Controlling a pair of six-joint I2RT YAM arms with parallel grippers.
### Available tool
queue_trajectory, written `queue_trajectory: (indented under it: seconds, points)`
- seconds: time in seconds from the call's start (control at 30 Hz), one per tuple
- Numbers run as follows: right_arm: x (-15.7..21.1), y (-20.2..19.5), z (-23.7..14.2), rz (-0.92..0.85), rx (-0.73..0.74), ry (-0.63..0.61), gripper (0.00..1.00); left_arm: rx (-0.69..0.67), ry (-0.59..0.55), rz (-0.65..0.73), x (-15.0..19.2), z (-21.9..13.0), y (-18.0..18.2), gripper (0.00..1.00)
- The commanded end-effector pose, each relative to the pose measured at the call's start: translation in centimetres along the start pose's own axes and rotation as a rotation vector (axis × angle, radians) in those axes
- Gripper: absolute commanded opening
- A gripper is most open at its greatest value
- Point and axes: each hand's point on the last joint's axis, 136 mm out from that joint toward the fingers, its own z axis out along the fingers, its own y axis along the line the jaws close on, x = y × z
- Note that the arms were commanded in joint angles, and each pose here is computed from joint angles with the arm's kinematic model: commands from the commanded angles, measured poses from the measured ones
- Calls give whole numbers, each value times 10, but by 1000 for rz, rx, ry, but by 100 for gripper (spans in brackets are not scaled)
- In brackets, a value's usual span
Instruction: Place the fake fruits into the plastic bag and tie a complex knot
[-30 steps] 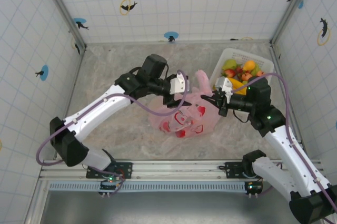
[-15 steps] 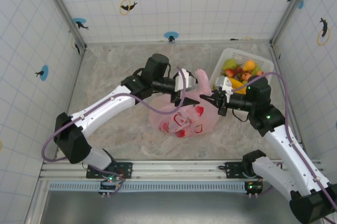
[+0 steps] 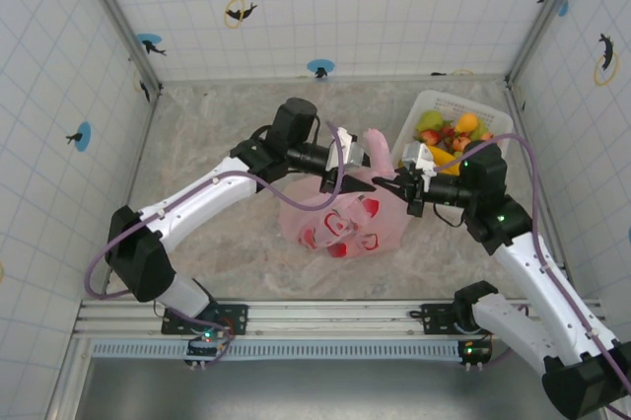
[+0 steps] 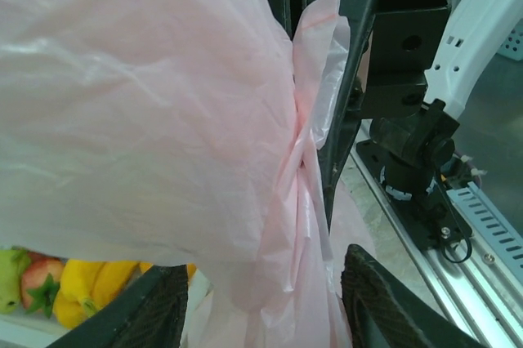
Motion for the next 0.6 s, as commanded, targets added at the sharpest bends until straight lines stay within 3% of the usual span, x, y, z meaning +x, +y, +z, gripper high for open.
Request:
queue_trajectory:
  seconds: [0.0,0.3,0.57]
  points:
    - [-7,5,3,-23,-35,-42,0,30,-44,30,-13,-1,2,43]
    - [-10,5,3,-29,-38,-51,4,22,-6,8,-3,-1,1,15]
    - [-10,4,4,-21,-40,-50,6,7,12,6,1,-5,-2,6]
